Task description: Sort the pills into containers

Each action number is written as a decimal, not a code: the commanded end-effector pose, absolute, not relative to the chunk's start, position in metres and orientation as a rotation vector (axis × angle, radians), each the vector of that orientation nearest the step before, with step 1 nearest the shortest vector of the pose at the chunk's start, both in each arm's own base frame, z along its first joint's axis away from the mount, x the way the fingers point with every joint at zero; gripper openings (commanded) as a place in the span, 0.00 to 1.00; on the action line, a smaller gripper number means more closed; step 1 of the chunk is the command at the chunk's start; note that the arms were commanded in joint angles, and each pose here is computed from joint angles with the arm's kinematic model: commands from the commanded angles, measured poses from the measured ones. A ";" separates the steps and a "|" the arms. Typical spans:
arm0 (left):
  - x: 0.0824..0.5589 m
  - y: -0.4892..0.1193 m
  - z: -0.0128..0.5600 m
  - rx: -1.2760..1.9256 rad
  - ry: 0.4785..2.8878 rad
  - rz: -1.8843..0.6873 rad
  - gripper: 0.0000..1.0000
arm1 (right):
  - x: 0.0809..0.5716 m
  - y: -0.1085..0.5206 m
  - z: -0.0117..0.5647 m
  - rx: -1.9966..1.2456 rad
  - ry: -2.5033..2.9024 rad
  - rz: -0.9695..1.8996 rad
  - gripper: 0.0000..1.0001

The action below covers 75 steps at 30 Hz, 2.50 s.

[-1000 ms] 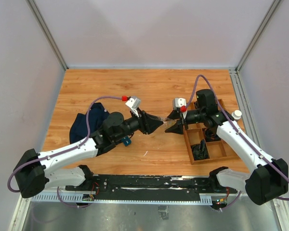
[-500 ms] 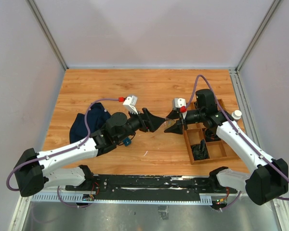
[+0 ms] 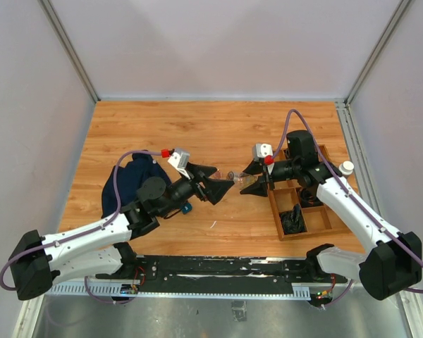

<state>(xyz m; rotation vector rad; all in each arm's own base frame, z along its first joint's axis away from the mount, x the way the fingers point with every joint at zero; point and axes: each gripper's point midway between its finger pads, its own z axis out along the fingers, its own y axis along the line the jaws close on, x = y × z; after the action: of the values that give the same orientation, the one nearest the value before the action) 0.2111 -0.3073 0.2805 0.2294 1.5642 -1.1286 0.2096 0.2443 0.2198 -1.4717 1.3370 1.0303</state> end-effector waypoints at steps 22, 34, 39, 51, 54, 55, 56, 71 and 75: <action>0.201 -0.321 0.281 0.905 1.222 -1.033 0.82 | 0.206 0.248 0.232 -1.490 1.252 1.040 0.01; 0.208 -0.331 0.282 0.901 1.219 -1.053 0.64 | 0.205 0.248 0.232 -1.490 1.249 1.041 0.01; 0.209 -0.334 0.282 0.894 1.223 -1.076 0.54 | 0.205 0.248 0.232 -1.491 1.246 1.042 0.00; 0.209 -0.337 0.283 0.854 1.235 -1.128 0.33 | 0.205 0.248 0.233 -1.489 1.247 1.040 0.01; 0.209 -0.337 0.284 0.827 1.252 -1.155 0.16 | 0.205 0.248 0.233 -1.489 1.248 1.041 0.01; 0.209 -0.338 0.284 0.815 1.263 -1.167 0.10 | 0.205 0.248 0.233 -1.489 1.246 1.040 0.01; 0.210 -0.339 0.284 0.798 1.277 -1.180 0.04 | 0.205 0.248 0.233 -1.489 1.246 1.040 0.01; 0.230 -0.313 0.245 0.087 1.683 -1.172 0.00 | 0.206 0.248 0.232 -1.487 1.249 1.051 0.01; 0.229 -0.315 0.254 -0.027 1.688 -1.244 0.00 | 0.206 0.247 0.230 -1.486 1.257 1.049 0.01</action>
<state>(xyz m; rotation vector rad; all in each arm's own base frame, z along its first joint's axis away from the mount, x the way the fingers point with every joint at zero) 0.2085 -0.3296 0.2554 0.2681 1.6378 -1.2527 0.2075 0.2448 0.2208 -1.4698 1.3338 1.0487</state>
